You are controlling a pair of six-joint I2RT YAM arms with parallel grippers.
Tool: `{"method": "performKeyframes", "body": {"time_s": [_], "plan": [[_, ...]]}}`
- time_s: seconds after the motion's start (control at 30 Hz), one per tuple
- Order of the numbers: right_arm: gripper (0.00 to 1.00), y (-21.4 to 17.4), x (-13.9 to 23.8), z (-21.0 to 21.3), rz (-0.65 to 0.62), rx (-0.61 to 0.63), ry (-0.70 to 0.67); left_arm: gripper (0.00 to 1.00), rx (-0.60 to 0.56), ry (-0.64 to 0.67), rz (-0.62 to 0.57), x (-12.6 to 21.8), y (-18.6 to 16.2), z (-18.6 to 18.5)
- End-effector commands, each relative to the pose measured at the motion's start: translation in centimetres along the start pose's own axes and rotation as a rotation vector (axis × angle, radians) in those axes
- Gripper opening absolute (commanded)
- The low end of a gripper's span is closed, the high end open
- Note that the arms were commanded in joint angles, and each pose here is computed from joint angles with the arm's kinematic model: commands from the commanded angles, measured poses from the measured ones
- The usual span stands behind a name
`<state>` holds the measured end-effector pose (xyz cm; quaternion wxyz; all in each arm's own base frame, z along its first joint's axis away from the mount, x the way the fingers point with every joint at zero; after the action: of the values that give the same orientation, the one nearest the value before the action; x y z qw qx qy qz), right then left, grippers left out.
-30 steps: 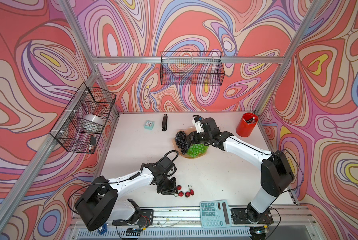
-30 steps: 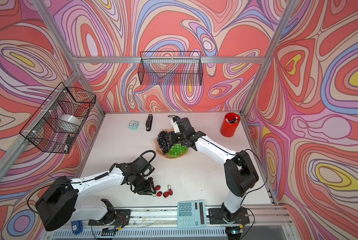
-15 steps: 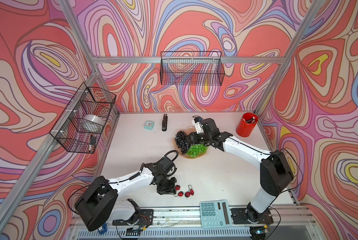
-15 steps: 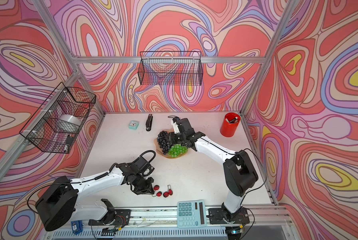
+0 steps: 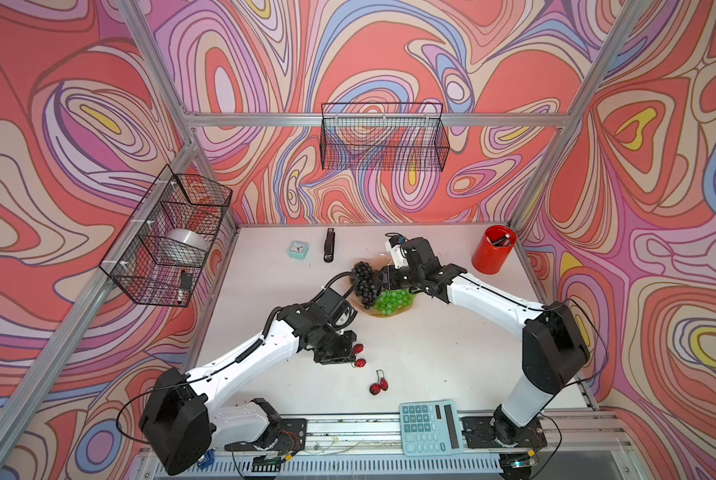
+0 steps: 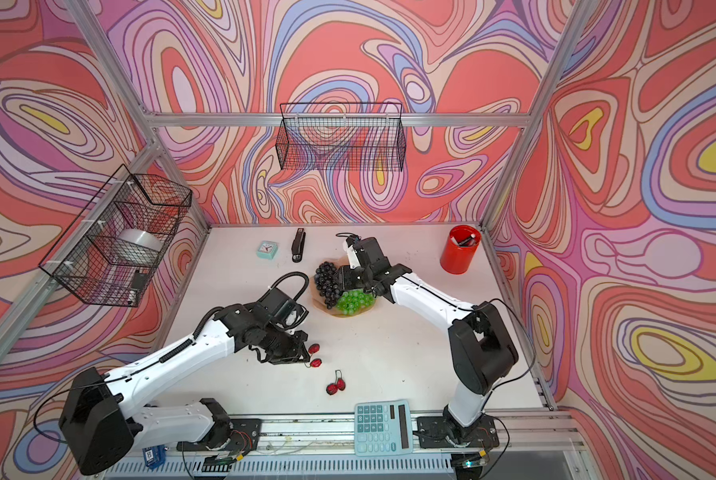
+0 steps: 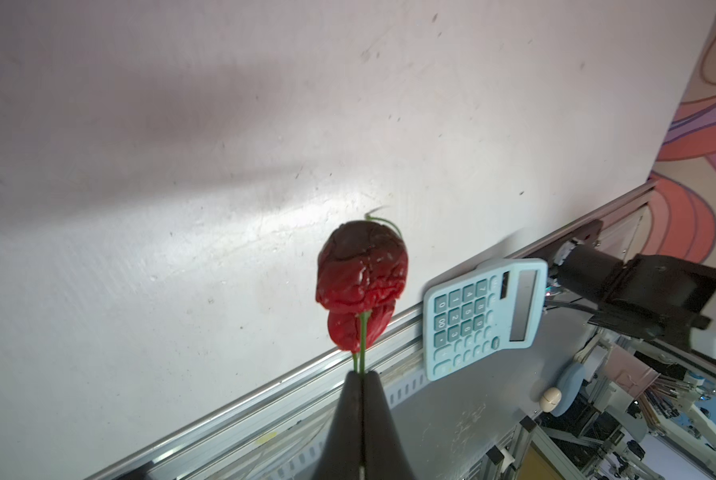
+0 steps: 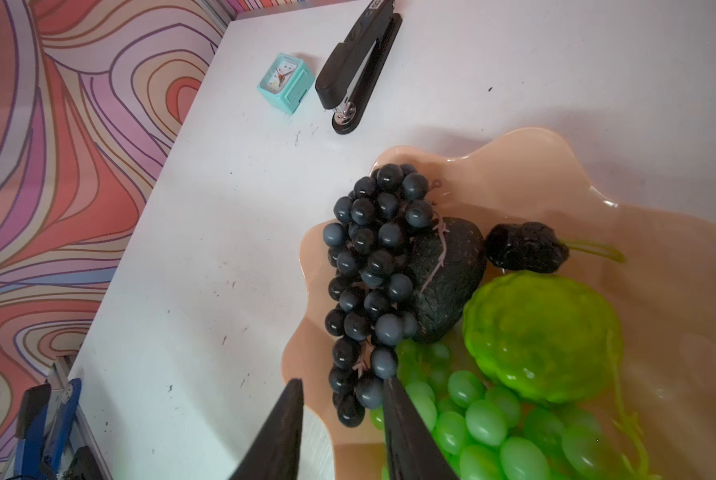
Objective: Place and organize the fake fruits in the fruit bowl
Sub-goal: 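Close the left gripper on the stem of one red cherry pair, then lift the red cherries with the left gripper and carry them over the bowl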
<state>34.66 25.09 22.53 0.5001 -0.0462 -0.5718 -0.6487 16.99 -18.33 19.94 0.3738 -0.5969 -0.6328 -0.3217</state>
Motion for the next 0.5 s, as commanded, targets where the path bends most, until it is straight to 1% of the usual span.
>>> {"method": "performKeyframes", "body": {"time_s": [0.0,0.17,0.23,0.37,0.47], "plan": [[0.36,0.3,2.1,0.2,-0.013,0.060,-0.041,0.01,-0.014,-0.012,-0.018,1.3,2.1,-1.4],[0.37,-0.2,4.4,0.3,0.000,0.090,-0.086,0.02,-0.063,-0.055,-0.134,3.8,7.2,-4.5],[0.39,-0.7,5.3,0.1,0.004,0.096,-0.111,0.02,-0.080,-0.063,-0.173,4.3,9.4,-5.5],[0.39,-1.4,7.1,-0.3,0.009,0.116,-0.184,0.01,-0.087,-0.077,-0.243,4.3,13.6,-7.1],[0.39,-1.5,8.2,-0.3,-0.007,0.118,-0.199,0.01,-0.092,-0.096,-0.260,3.7,16.4,-8.1]]}}
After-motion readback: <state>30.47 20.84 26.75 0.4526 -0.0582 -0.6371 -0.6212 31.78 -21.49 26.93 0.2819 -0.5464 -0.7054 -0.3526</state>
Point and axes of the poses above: each gripper's point midway between its finger pads, its own x axis back along the fingers, its own z axis along the line the jaws close on, y = z × x, the point moved 8 cm from there along x, back along the fingers, and after that the axes turned 8 degrees about x, right-handed, at the moved point
